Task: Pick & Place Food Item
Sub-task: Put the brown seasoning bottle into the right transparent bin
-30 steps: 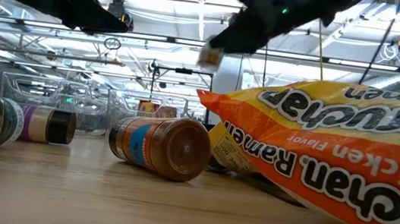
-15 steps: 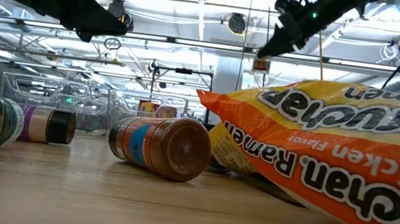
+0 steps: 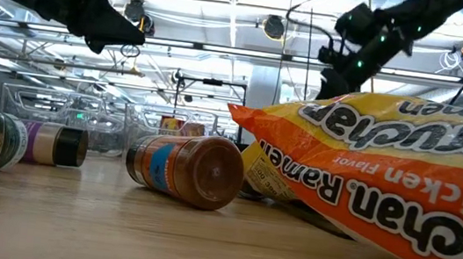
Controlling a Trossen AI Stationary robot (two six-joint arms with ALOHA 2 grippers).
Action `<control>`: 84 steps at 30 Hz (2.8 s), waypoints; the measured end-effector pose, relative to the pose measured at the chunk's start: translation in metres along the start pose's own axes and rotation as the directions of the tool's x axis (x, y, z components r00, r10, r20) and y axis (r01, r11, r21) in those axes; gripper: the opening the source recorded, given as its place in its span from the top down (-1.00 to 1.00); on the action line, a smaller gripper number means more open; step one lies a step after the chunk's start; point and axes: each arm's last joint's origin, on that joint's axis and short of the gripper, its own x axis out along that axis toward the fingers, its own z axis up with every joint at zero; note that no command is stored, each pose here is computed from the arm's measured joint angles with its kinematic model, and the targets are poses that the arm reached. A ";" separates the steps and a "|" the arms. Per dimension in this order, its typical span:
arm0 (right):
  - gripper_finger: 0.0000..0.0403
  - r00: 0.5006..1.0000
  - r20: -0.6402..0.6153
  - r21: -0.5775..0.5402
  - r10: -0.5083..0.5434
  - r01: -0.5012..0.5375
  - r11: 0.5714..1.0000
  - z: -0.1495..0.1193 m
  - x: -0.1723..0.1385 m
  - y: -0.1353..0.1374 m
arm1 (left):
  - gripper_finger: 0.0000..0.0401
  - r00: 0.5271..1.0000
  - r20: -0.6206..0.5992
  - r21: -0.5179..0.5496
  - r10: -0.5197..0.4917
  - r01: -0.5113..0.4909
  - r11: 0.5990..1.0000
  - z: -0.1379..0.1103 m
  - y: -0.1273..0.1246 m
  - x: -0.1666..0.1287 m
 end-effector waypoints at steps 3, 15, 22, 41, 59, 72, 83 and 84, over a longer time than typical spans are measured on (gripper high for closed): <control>0.18 0.999 -0.005 0.028 0.047 -0.047 0.999 -0.012 0.018 0.000 | 0.64 1.000 -0.001 0.000 0.000 0.000 1.000 0.000 0.000 0.000; 0.18 0.985 -0.021 0.082 0.173 -0.171 0.982 -0.040 0.070 0.012 | 0.64 1.000 -0.002 -0.004 0.003 -0.003 1.000 0.000 0.000 0.000; 0.18 0.985 -0.004 0.091 0.175 -0.174 0.981 -0.043 0.084 0.015 | 0.64 1.000 -0.012 0.005 0.009 -0.009 1.000 -0.001 0.000 0.000; 0.18 0.990 -0.007 0.114 0.141 -0.139 0.984 -0.049 0.098 0.015 | 0.64 0.996 -0.084 0.013 0.013 -0.012 1.000 -0.010 0.000 0.009; 0.18 0.993 0.023 0.111 0.113 -0.115 0.987 -0.046 0.098 0.014 | 0.64 0.993 -0.115 0.020 0.015 -0.013 1.000 -0.021 -0.002 0.032; 0.05 0.994 0.023 0.111 0.110 -0.112 0.987 -0.046 0.098 0.014 | 0.64 0.995 -0.096 0.017 0.013 -0.011 1.000 -0.019 -0.002 0.033; 0.02 0.994 0.022 0.110 0.106 -0.108 0.988 -0.045 0.098 0.014 | 0.64 0.995 -0.096 0.016 0.011 -0.010 1.000 -0.019 -0.002 0.033; 0.03 0.994 0.023 0.110 0.106 -0.108 0.988 -0.045 0.098 0.014 | 0.64 0.995 -0.096 0.016 0.011 -0.010 1.000 -0.019 -0.002 0.033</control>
